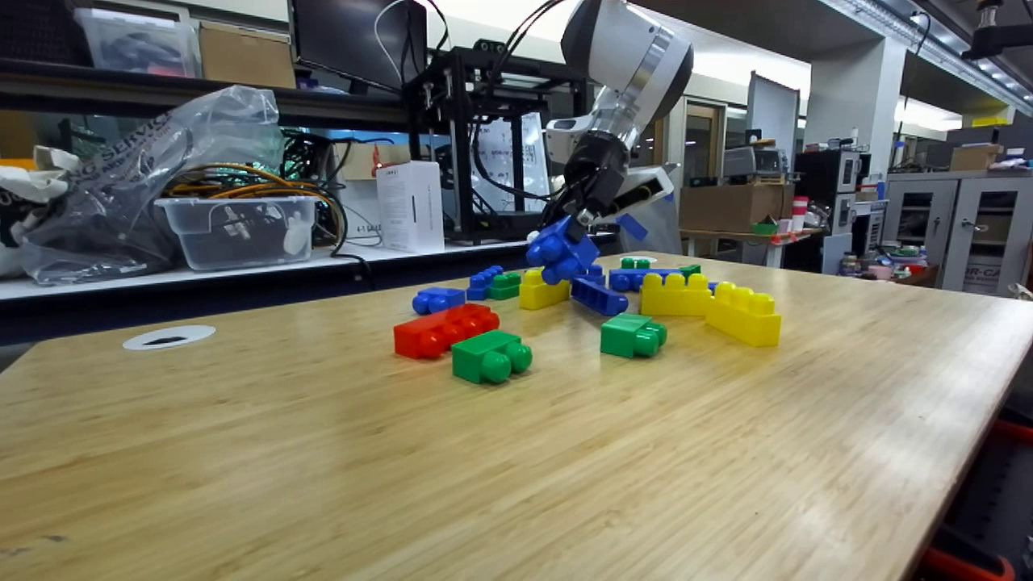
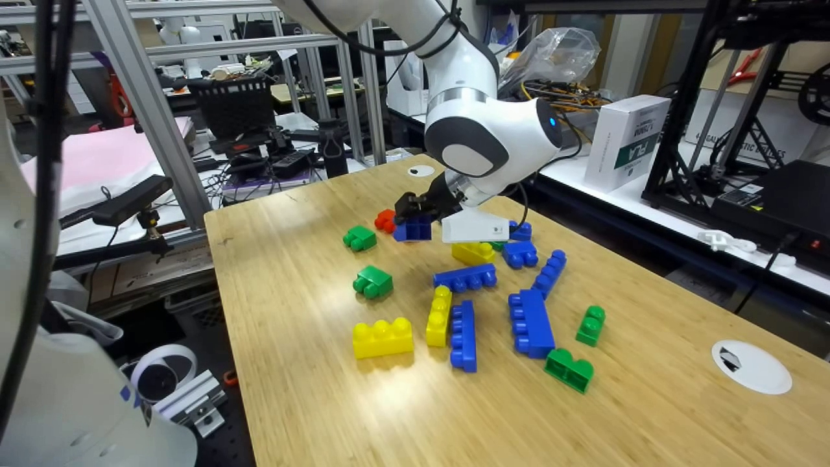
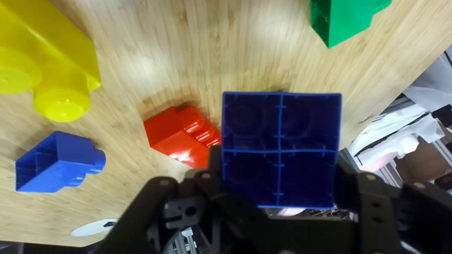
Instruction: Flip the upside down blue block on the table.
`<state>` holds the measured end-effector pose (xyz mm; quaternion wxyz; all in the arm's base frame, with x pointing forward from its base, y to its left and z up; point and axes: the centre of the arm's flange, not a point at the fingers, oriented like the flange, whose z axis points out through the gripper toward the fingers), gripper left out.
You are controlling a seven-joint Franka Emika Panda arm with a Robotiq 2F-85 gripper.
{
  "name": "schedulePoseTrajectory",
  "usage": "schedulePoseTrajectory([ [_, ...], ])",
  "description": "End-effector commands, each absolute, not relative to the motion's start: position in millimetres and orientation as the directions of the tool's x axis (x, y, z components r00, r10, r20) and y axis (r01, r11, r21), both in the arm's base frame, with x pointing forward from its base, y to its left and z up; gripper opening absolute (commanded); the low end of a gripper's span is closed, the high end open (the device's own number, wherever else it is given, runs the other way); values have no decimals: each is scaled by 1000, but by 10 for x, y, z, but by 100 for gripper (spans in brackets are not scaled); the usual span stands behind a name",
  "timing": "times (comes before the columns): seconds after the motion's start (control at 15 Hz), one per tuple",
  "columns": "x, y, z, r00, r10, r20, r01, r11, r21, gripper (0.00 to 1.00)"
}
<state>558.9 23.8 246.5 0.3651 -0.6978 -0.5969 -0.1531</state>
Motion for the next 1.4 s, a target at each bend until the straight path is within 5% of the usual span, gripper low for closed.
schedulePoseTrajectory([
  [0.0,5698,225,2412,232,701,674,948,-7,-319,44],
  [0.07,5713,228,2426,257,697,669,943,-31,-330,44],
  [0.13,5652,234,2413,243,716,655,945,-22,-326,69],
  [0.67,5675,232,2429,246,713,657,946,-28,-324,69],
  [0.73,5675,232,2429,246,713,657,946,-28,-324,44],
  [1.33,5655,184,2348,213,629,748,967,-25,-254,44],
])
